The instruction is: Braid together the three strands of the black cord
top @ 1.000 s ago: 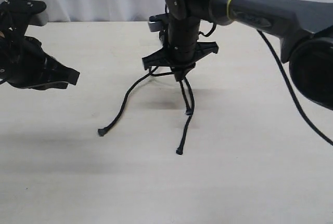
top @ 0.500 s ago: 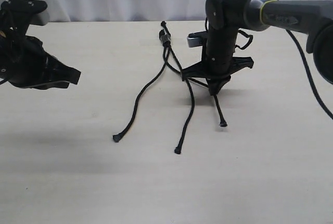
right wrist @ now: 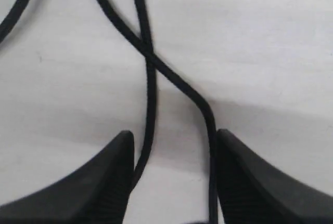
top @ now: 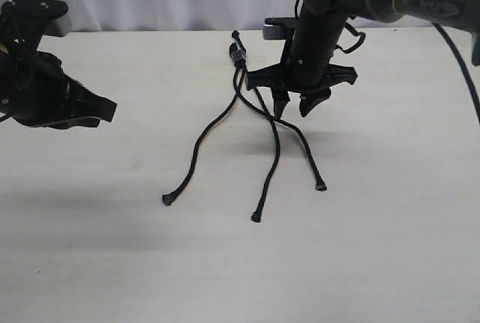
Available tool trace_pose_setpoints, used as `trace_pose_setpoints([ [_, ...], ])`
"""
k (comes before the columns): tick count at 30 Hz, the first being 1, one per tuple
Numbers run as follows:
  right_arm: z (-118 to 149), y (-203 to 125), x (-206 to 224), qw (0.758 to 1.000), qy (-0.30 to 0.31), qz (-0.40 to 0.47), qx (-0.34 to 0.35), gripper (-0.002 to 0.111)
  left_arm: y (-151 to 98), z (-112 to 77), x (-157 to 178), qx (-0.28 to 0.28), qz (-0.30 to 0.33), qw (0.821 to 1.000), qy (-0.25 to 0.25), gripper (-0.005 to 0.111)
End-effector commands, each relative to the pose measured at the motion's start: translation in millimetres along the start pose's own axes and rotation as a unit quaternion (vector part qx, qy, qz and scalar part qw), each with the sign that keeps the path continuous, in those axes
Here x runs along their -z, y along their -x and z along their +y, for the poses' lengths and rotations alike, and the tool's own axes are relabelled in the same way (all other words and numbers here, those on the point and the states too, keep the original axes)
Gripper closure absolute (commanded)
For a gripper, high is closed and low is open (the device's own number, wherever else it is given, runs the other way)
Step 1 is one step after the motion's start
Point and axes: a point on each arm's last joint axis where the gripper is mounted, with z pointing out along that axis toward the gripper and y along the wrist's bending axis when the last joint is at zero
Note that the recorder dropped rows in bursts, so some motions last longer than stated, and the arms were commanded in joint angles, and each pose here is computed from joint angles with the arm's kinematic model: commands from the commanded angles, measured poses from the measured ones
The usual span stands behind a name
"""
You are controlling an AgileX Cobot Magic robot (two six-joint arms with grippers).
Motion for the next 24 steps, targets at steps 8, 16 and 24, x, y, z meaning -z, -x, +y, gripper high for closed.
trace_pose_setpoints([
  [8, 25, -29, -32, 1.000, -0.005, 0.019, 0.022, 0.062, 3, -0.8, 1, -0.002, -0.010, 1.000, 0.001, 0.107],
  [16, 20, -42, -52, 0.999, -0.008, 0.030, 0.016, 0.081, 3, -1.0, 1, -0.001, -0.010, 1.000, 0.000, 0.107],
  [24, 25, -36, -41, 1.000, 0.013, 0.018, 0.005, 0.104, 3, -1.1, 1, 0.000, -0.010, 1.000, 0.000, 0.107],
])
